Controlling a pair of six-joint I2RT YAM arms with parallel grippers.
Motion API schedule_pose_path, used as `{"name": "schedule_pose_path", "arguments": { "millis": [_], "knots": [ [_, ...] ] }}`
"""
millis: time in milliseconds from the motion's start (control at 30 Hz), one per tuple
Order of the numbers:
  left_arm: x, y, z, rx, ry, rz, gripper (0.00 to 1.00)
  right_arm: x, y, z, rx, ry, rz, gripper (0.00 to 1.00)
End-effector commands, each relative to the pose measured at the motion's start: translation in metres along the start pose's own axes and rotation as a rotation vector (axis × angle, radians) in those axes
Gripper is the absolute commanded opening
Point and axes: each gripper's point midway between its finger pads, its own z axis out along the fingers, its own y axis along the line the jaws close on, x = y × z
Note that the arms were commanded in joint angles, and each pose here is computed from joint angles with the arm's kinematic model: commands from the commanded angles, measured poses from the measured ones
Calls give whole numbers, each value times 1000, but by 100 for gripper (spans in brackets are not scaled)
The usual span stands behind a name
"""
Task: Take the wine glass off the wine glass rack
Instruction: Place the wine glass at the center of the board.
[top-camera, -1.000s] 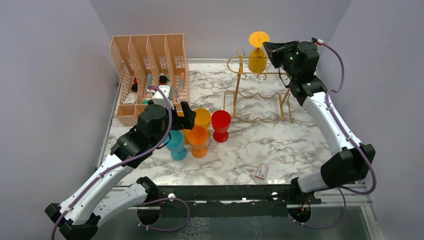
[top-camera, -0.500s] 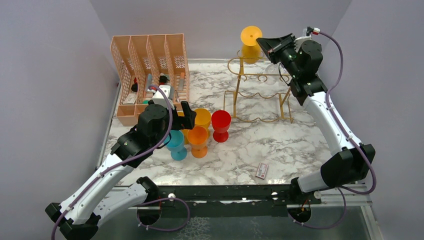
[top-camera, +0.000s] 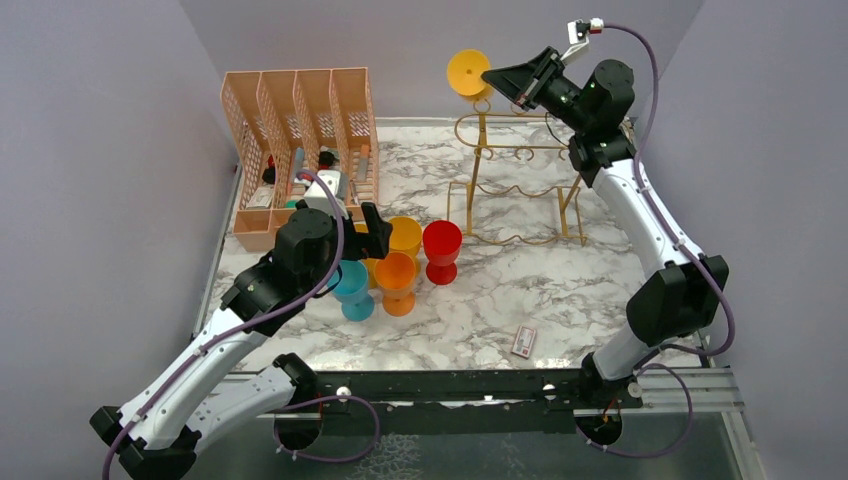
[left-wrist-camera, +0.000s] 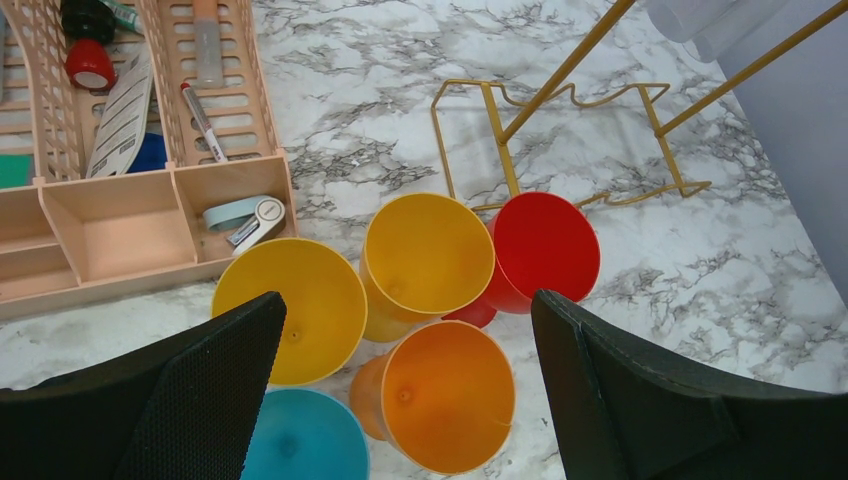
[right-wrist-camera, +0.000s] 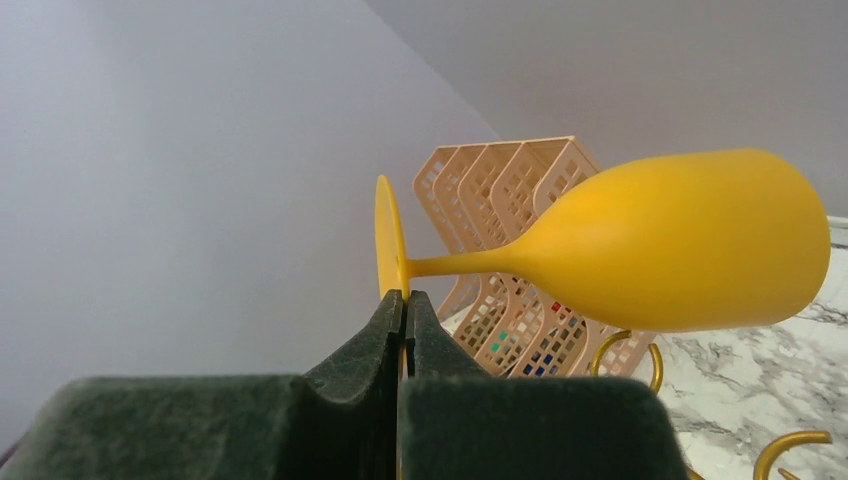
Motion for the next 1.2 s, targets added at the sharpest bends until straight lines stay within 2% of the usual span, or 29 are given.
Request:
{"name": "schedule_pose_path", "arguments": {
  "millis": [0,200,400,533,667,933,1167],
  "knots": [
    [-13,-5,-7,26,-39,-23,99,-2,28,2,-126,57,-155,1],
    [-17,-4,-7,14,-51,-34,99,10,37,5,-200,136,-199,1],
    [-23,-1,-8,-7,-73,-49,99,44,75,12,-356,229,-271,1],
    [-30,7,-16,-37,-116,-81,99,69,106,13,-471,262,-331,1],
    [-40,18,-29,-75,-179,-121,99,92,119,12,-520,306,-348,1],
    [-66,49,-71,-157,-363,-255,99,129,143,-17,-605,355,-381,1],
    [-81,31,-76,-81,-352,-219,99,152,161,-59,-650,382,-393,1]
  ]
}}
